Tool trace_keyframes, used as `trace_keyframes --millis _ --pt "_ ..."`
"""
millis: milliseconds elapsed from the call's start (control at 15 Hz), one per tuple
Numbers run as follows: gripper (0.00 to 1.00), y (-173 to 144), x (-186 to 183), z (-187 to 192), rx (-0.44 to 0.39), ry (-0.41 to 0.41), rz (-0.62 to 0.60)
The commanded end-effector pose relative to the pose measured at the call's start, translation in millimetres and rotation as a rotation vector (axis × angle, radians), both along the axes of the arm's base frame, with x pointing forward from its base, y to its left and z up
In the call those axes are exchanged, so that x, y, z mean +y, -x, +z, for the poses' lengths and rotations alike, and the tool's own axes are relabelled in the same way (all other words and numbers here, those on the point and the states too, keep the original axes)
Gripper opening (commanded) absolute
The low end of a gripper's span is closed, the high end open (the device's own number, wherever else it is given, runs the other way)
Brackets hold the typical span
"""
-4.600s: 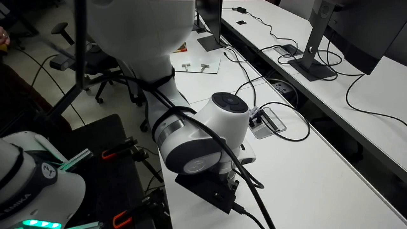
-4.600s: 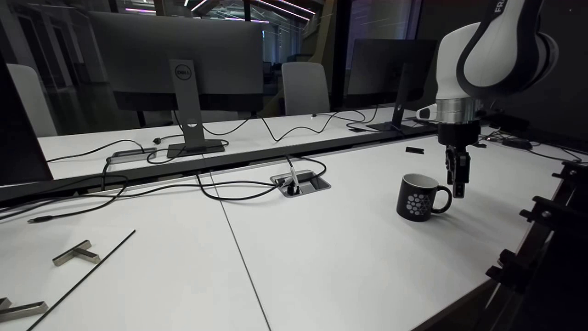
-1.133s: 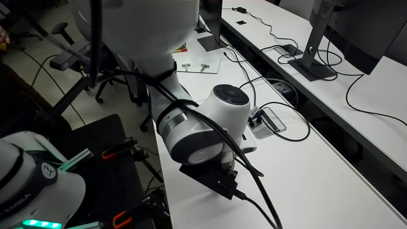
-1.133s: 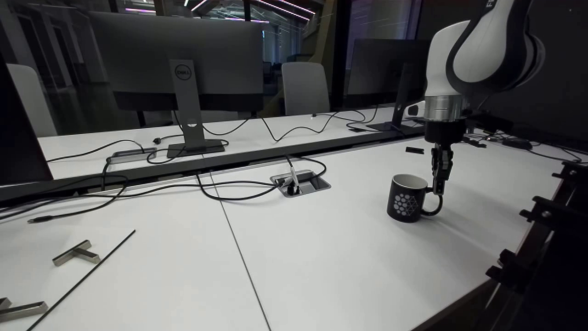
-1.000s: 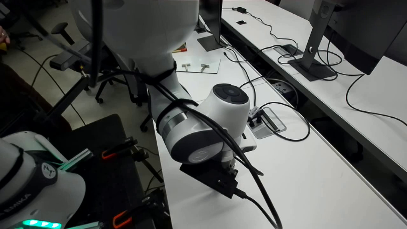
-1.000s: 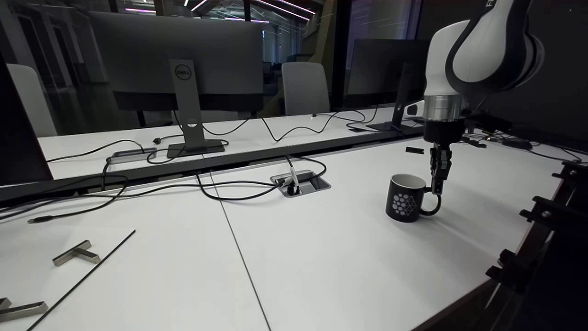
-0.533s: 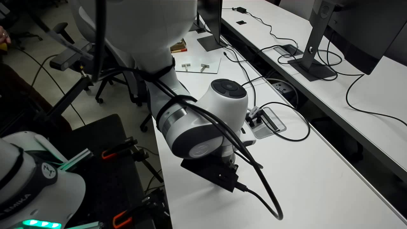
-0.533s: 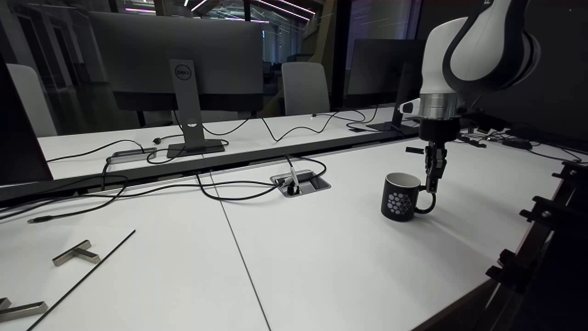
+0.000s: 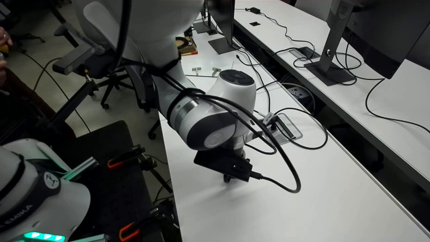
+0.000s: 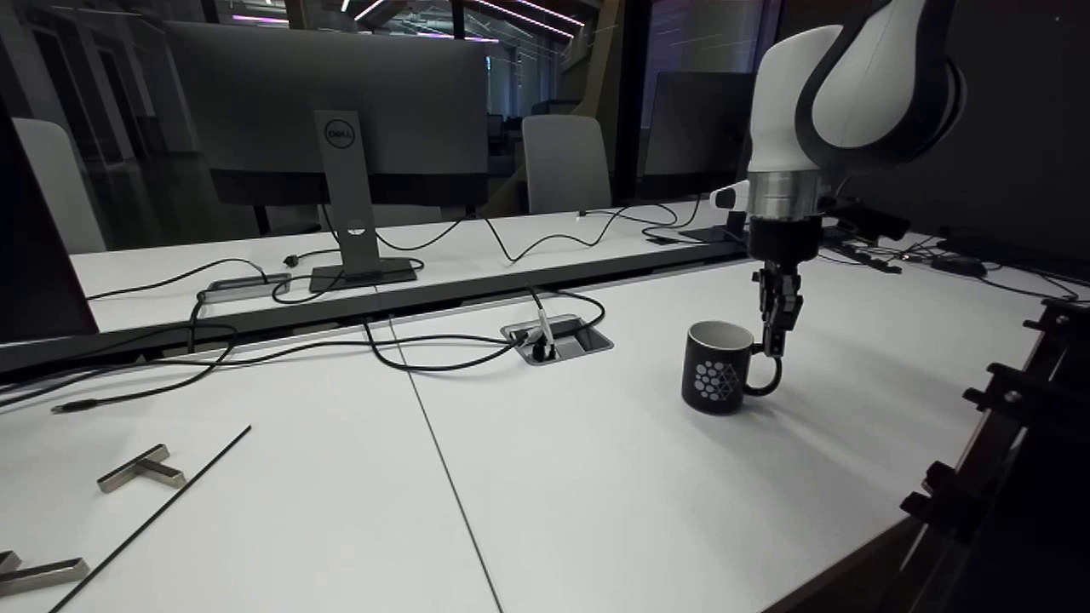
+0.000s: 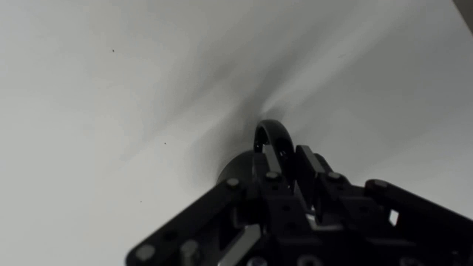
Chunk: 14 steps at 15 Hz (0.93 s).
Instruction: Move the cup to the left
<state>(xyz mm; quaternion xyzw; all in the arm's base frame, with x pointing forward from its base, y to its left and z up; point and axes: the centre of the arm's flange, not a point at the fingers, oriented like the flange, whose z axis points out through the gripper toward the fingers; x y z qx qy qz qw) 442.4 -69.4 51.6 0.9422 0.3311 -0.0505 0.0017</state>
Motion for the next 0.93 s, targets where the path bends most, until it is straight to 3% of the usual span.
trace_keyframes --millis 0,867 --pt "0.04 -14 14 13 -0.004 0.024 0.071" --pt "0.04 -59 68 27 0.007 0.017 0.213"
